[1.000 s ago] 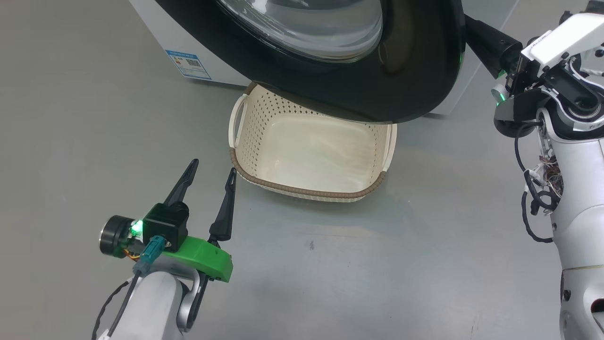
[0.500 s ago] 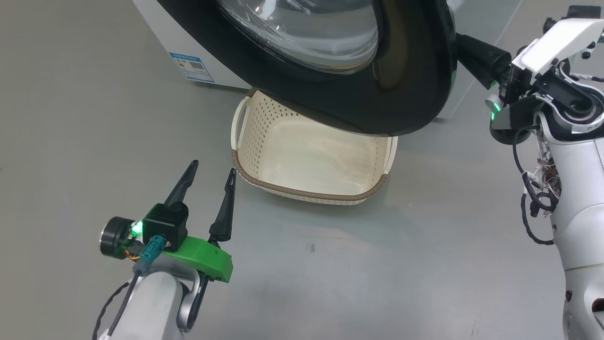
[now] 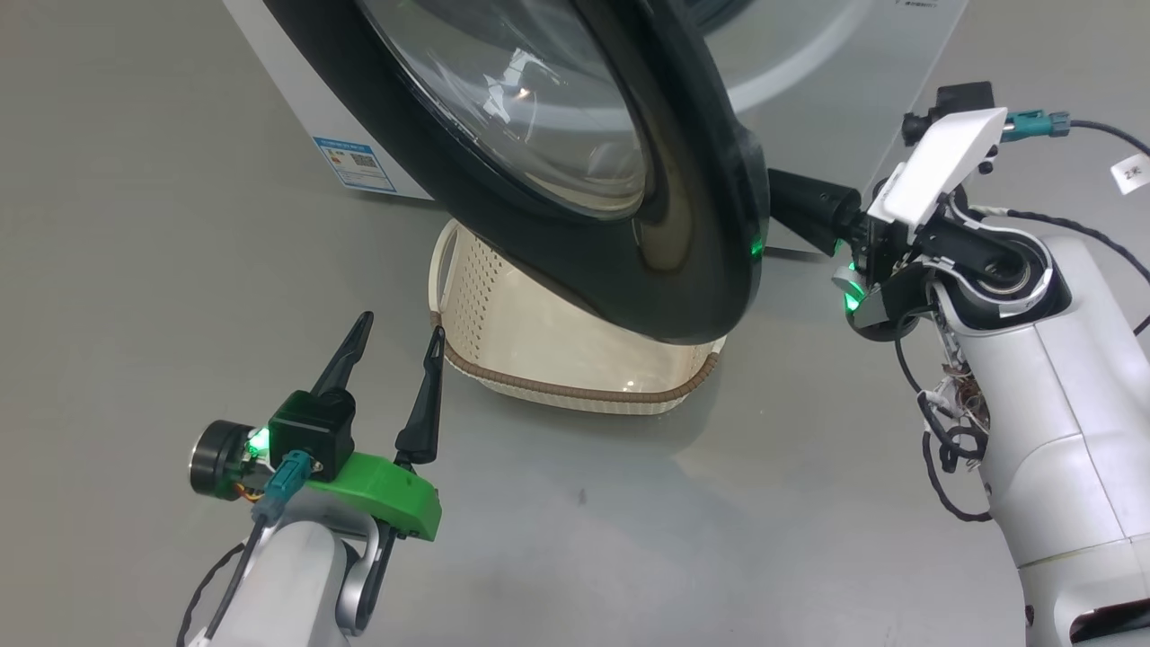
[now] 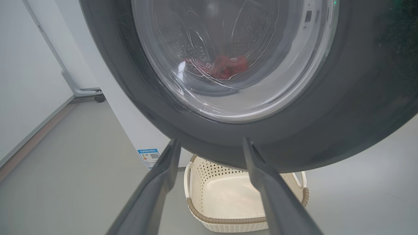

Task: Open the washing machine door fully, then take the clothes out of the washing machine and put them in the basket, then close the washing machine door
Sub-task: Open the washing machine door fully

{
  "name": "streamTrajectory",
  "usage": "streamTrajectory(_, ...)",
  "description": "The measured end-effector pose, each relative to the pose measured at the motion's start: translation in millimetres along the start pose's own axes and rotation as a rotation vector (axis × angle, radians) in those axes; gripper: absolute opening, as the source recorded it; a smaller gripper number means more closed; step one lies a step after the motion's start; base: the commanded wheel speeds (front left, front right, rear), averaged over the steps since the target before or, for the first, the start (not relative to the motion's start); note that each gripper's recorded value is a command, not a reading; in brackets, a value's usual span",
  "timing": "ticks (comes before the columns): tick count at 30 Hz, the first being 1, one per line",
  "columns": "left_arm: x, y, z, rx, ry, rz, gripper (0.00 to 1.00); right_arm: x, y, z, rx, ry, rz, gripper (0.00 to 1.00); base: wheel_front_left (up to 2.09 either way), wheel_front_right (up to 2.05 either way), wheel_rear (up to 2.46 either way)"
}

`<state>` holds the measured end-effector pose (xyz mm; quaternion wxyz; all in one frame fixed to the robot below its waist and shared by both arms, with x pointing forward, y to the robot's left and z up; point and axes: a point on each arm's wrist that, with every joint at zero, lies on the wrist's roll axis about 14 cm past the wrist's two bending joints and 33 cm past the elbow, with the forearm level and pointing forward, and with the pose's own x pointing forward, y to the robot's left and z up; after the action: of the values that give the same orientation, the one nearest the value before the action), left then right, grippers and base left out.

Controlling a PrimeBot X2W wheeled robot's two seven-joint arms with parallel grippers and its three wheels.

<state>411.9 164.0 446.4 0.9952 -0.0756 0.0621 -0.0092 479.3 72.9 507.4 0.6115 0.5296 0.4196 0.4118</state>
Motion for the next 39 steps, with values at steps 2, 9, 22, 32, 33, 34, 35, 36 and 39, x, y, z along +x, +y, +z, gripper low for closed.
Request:
streamTrajectory(2, -1.2, -0.7, 1.2, -0.001, -0.003, -0.001, 1.00, 1.3, 2.1, -10.1, -0.005, 0.028, 0.004, 0.00, 0.00, 0.00, 0.00)
streamTrajectory(9, -9.9, -4.0, -0.7, -0.009, 0.004, -0.004, 1.00, 0.9, 6.8, -37.7, 0.004, 0.074, 0.018, 0.00, 0.00, 0.00, 0.00)
streamTrajectory(22, -22.5, -8.8, 6.8, -0.009, -0.017, -0.015, 1.00, 1.7, 11.1, -88.5, 0.005, 0.182, 0.014, 0.00, 0.00, 0.00, 0.00)
streamTrajectory(32, -29.4, -9.3, 9.0, -0.009, -0.025, -0.014, 1.00, 6.3, 25.4, -121.4, 0.006, 0.262, 0.062, 0.00, 0.00, 0.00, 0.00)
streamTrajectory(33, -29.8, -8.8, 9.4, -0.009, -0.026, -0.013, 1.00, 7.3, 27.4, -125.5, 0.009, 0.272, 0.071, 0.00, 0.00, 0.00, 0.00)
streamTrajectory(34, -30.1, -8.4, 9.7, -0.009, -0.027, -0.012, 1.00, 8.3, 29.6, -129.6, 0.012, 0.283, 0.079, 0.00, 0.00, 0.00, 0.00)
streamTrajectory(35, -30.5, -8.0, 10.0, -0.009, -0.028, -0.011, 1.00, 9.5, 31.2, -133.7, 0.011, 0.294, 0.084, 0.00, 0.00, 0.00, 0.00)
streamTrajectory(36, -30.8, -7.4, 10.3, -0.009, -0.029, -0.009, 1.00, 10.6, 32.2, -136.8, 0.007, 0.301, 0.085, 0.00, 0.00, 0.00, 0.00)
streamTrajectory(39, -32.2, -5.9, 10.5, -0.010, -0.030, -0.004, 1.00, 12.9, 34.7, -144.6, 0.011, 0.315, 0.094, 0.00, 0.00, 0.00, 0.00)
